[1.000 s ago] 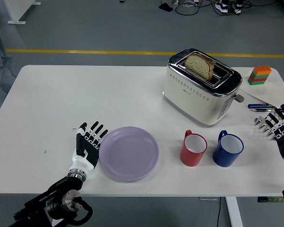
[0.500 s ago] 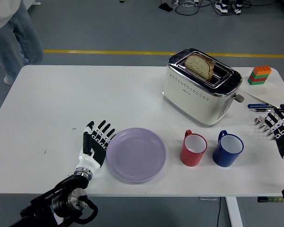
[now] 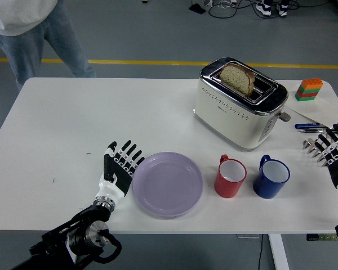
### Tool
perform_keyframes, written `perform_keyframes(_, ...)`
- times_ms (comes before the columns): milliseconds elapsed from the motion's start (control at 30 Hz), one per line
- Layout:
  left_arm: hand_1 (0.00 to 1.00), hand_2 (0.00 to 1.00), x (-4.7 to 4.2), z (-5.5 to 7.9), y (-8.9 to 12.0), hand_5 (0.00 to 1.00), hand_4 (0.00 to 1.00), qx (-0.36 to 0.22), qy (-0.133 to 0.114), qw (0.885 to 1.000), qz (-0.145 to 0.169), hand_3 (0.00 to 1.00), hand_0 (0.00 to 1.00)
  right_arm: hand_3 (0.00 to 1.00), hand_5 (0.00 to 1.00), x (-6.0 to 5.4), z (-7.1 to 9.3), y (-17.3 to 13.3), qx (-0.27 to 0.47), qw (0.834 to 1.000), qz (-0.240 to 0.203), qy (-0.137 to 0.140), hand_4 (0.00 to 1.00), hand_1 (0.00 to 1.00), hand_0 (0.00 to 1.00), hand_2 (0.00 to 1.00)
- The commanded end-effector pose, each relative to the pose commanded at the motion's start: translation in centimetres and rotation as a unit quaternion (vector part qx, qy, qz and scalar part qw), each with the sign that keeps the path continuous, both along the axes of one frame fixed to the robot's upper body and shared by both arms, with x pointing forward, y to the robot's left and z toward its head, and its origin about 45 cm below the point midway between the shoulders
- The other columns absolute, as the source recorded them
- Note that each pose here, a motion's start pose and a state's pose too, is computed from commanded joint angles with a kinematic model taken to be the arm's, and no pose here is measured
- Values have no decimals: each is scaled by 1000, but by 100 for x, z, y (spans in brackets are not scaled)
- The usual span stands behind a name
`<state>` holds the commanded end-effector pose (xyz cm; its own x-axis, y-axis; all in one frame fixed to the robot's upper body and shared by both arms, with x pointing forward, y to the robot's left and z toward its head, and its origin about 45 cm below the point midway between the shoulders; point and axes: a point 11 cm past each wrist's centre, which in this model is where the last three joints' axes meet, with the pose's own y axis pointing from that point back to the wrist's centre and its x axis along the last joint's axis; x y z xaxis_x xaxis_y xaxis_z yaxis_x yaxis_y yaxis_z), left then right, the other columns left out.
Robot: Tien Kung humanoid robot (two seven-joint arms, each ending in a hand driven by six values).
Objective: Push plate across desktop,pick up the break from the machine,place the break in the plate
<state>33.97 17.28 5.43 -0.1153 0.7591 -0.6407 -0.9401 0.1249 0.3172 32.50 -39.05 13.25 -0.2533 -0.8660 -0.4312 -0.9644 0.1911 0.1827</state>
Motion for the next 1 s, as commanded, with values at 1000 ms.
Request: perform_keyframes(1000, 803, 866, 101, 309, 379, 998, 589, 59, -51, 996, 48, 830, 770, 838, 492, -3, 63, -67, -9, 1000, -5, -5, 602, 801, 851, 847)
